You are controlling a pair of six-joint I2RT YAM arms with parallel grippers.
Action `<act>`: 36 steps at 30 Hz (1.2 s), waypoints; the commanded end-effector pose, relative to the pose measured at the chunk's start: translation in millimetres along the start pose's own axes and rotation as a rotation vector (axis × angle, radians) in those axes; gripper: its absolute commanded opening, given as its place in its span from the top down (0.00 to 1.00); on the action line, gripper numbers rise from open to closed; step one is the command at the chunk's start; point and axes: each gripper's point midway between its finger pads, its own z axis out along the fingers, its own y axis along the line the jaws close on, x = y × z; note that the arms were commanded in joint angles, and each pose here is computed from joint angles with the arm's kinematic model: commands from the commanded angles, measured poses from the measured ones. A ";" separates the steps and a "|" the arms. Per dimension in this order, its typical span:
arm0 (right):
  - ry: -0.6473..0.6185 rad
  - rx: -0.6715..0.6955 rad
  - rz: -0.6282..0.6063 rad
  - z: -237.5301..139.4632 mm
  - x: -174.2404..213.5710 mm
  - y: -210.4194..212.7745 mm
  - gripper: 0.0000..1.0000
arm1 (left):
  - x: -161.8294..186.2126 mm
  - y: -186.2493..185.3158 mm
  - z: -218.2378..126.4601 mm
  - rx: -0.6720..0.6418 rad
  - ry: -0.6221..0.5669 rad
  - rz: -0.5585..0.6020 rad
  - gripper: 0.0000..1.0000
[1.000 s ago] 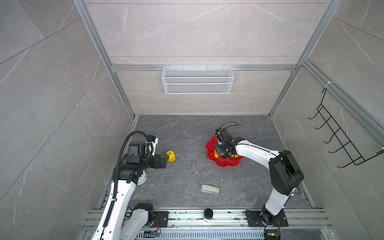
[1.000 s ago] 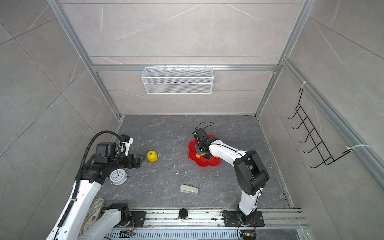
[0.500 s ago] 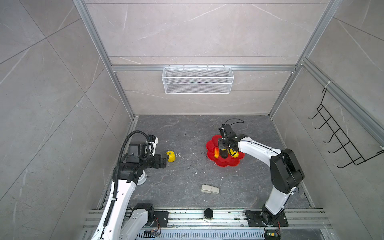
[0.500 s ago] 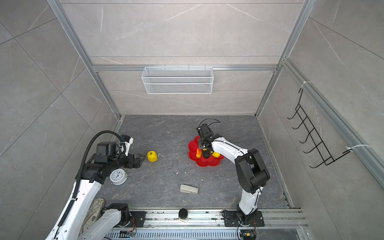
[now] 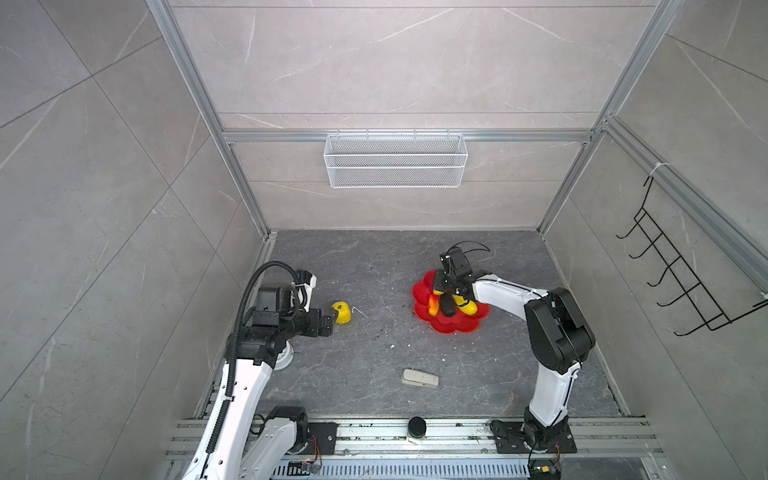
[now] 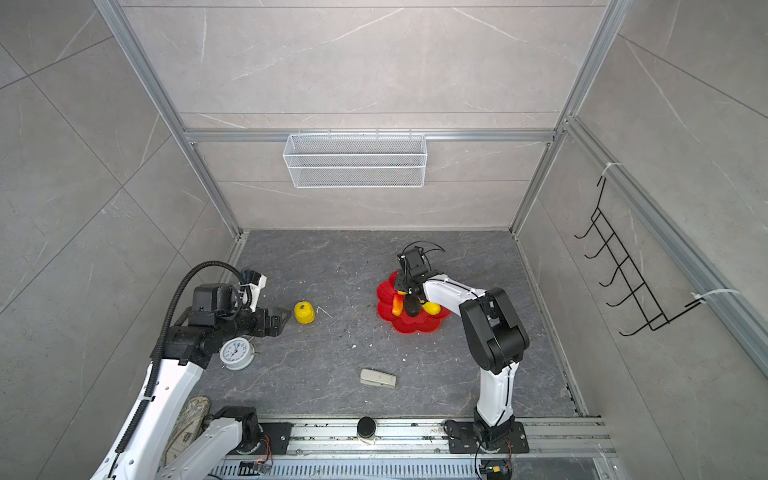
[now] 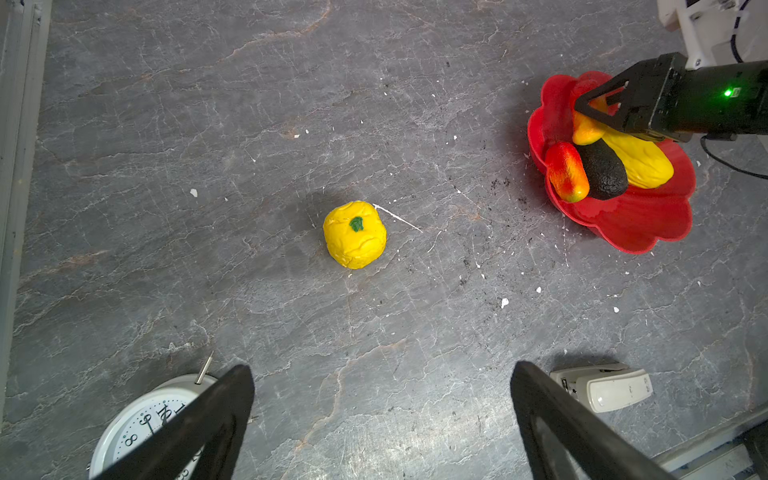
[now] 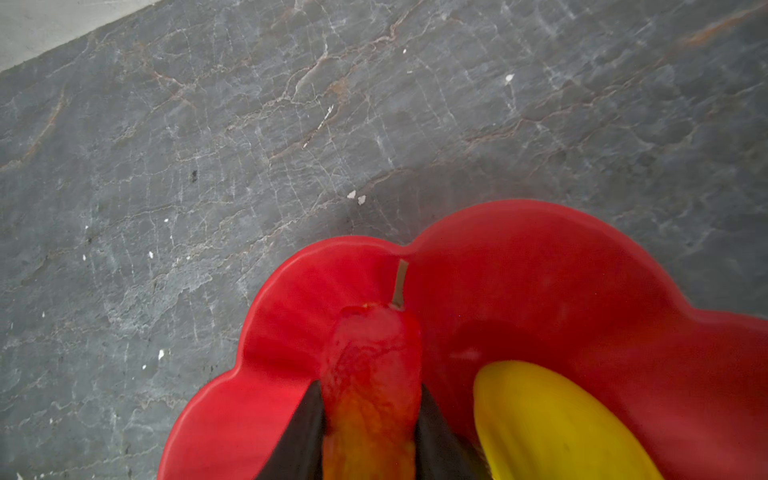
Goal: Place and organize the fake fruits in the fruit bowl
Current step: 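Place the second mango into the bowl, then reach the right gripper to the yellow bell pepper and grasp it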
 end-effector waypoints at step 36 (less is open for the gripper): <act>0.311 -0.472 -0.756 -37.8 134.9 274.8 0.00 | -3.4 2.5 -0.7 -0.014 -0.004 0.012 0.00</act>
